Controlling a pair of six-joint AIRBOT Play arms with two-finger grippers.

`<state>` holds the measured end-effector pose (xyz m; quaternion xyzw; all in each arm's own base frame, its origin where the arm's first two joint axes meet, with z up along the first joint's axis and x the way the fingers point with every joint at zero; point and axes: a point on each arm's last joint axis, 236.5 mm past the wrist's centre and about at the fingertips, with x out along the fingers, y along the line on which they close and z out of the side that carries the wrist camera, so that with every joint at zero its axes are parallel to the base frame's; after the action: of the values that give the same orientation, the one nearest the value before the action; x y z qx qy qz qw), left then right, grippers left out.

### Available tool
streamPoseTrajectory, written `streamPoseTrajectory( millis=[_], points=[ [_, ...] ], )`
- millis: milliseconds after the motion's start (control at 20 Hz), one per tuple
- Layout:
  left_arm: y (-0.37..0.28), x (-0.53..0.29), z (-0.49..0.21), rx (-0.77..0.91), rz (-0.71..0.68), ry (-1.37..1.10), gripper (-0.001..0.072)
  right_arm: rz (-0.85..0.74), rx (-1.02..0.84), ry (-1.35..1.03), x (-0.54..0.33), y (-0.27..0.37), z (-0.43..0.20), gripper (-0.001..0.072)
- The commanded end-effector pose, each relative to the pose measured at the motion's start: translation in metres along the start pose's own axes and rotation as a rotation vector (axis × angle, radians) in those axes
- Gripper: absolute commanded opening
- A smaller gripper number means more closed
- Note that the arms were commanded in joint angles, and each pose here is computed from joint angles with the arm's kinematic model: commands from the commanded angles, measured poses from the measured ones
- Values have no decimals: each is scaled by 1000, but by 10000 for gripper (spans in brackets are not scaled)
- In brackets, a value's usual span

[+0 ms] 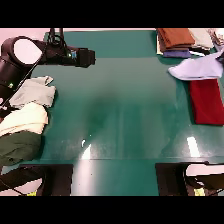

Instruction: Fold the shirts.

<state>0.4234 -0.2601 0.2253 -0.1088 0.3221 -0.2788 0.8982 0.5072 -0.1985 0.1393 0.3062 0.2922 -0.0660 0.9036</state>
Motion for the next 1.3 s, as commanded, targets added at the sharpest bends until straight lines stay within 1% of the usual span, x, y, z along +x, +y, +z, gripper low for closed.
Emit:
streamPoseTrajectory(
  millis=[0,150,250,450,650,850,1000,1050,1100,1200,1250],
  points=[
    [0,0,2,-12,-2,-7,23,-17,10,-170,-22,-13,50,15],
    [0,0,1,-11,-2,-4,24,-9,-23,-244,-37,0,76,15],
    [0,0,0,-12,-2,2,24,-10,-44,-257,-45,5,83,15],
    [0,0,-4,-11,-1,16,23,-61,-81,-203,-54,1,68,15],
    [0,0,-4,-10,-1,16,24,-159,-72,-127,-69,-19,26,15],
    [0,0,-4,-8,-1,16,24,-273,-52,26,-83,-50,-45,16],
    [0,0,-4,-8,-1,17,24,-314,2,118,-98,-70,-96,18],
    [0,0,-4,-8,-1,17,24,-326,26,137,-103,-78,-109,28],
    [0,0,-4,-7,-1,17,24,-336,52,155,-107,-84,-121,93],
    [0,0,-4,-6,-1,16,24,-358,95,180,-118,-96,-143,371],
    [0,0,-4,-1,-1,17,24,-370,109,174,-124,-101,-148,473]
  ],
)
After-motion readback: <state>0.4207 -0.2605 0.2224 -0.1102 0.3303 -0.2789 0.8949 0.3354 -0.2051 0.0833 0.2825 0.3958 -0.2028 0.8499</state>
